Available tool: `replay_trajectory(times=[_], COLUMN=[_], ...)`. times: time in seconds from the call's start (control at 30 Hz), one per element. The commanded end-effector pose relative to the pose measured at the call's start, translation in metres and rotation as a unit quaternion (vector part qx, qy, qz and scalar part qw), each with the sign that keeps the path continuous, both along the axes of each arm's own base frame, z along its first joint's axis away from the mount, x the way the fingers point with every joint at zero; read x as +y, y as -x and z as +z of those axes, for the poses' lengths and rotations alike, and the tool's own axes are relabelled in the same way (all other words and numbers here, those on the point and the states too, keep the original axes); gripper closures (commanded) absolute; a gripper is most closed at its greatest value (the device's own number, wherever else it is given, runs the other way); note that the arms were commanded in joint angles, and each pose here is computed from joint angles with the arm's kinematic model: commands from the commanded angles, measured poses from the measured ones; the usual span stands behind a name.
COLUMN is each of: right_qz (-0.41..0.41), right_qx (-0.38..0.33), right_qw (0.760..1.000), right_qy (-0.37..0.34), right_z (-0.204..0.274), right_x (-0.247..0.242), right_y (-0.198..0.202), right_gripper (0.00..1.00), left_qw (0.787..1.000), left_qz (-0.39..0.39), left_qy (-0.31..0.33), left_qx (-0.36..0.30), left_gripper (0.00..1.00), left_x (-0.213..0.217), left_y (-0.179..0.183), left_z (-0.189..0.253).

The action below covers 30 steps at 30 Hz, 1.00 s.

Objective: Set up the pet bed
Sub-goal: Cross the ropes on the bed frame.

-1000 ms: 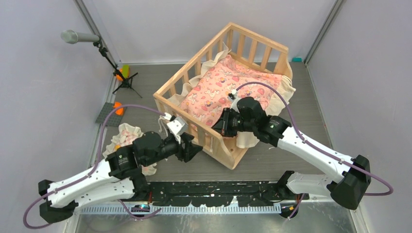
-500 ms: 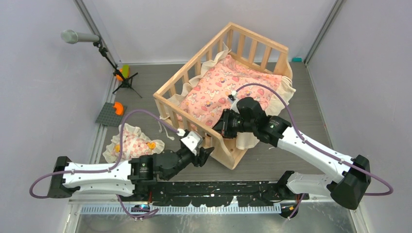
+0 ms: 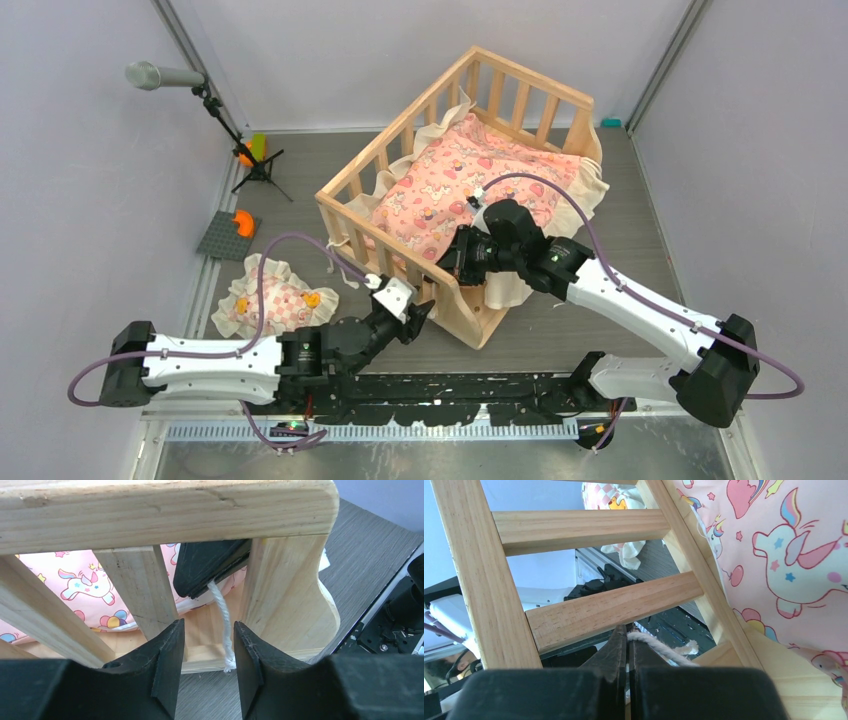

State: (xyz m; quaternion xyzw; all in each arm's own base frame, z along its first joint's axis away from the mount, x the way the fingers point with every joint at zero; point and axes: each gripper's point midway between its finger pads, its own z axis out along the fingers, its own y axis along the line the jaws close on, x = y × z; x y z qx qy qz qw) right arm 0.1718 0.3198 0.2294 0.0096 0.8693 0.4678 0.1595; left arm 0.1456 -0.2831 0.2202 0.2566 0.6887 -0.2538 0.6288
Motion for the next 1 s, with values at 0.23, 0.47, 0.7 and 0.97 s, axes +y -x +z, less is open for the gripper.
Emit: replay_trajectory(times=[0.23, 0.47, 0.7, 0.97], right_qz=[0.024, 0.023, 0.024, 0.024], right_qx=[-0.008, -0.005, -0.006, -0.005], right_qw=[0.998, 0.998, 0.998, 0.998], right_qy=[-0.052, -0.052, -0.056, -0.057], right_z=[0.032, 0.03, 0.032, 0.031], right_x=[0.013, 0.013, 0.013, 0.012], right_y=[0.006, 0.006, 0.007, 0.008], right_gripper=[1.0, 1.0, 1.0, 1.0], left_qw=[0.997, 0.996, 0.996, 0.994], left_qz=[0.01, 0.018, 0.038, 0.067], left_qy=[0.073, 0.091, 0.077, 0.086], left_qx=[0.012, 0.012, 0.009, 0.001], left_gripper=[0.55, 0.56, 0.55, 0.67], left_x=[0.001, -0.004, -0.013, -0.011], left_y=[0.0, -0.003, -0.009, -0.017], left_z=[0.008, 0.007, -0.001, 0.0])
